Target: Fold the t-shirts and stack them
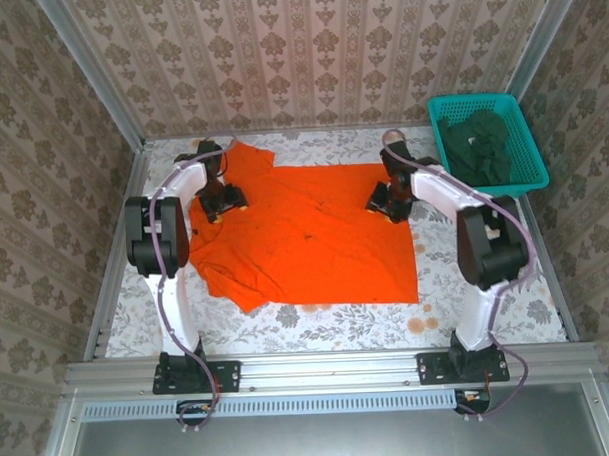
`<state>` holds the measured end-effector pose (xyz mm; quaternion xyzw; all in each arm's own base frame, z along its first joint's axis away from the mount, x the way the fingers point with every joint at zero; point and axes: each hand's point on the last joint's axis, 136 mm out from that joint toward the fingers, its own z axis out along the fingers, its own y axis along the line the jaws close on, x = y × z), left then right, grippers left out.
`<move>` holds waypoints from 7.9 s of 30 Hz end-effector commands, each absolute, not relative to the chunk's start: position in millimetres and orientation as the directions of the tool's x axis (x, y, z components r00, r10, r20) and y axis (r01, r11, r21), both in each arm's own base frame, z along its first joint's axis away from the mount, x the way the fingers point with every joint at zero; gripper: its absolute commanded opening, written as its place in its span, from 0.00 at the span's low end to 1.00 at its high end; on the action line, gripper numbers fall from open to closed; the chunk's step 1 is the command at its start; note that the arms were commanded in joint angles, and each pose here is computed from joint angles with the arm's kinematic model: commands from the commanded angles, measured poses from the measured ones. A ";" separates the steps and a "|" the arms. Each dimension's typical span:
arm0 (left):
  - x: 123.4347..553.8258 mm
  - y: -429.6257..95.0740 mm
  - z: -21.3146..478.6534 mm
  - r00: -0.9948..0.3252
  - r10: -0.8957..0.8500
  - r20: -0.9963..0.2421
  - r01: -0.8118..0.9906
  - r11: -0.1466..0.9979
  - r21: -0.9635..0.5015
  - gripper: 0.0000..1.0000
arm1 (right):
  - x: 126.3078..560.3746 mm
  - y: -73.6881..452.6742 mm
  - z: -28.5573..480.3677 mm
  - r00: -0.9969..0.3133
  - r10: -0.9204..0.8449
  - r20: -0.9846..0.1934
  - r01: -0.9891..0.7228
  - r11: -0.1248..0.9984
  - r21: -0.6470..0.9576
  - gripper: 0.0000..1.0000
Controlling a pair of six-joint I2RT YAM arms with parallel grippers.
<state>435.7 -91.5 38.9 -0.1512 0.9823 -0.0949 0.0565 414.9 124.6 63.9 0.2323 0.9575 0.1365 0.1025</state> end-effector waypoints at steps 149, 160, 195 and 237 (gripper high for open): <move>162.2 -76.5 84.7 -0.895 -0.420 0.149 -0.445 0.823 -0.353 0.25 | 329.7 87.7 25.9 -0.818 0.566 0.100 0.569 0.773 0.281 0.46; 255.0 -44.0 135.7 -0.841 -0.538 -0.067 -0.466 0.780 -0.418 0.57 | 329.5 83.3 35.9 -0.831 0.554 0.060 0.545 0.787 0.290 0.47; 365.8 14.1 11.0 -0.829 -0.560 -0.022 -0.557 0.828 -0.070 0.20 | 331.3 60.7 3.5 -0.810 0.578 0.098 0.582 0.776 0.241 0.35; 172.0 -83.4 61.5 -0.856 -0.499 0.131 -0.516 0.819 -0.252 0.47 | 282.1 12.2 49.1 -0.652 0.747 -0.128 0.699 0.658 0.279 0.47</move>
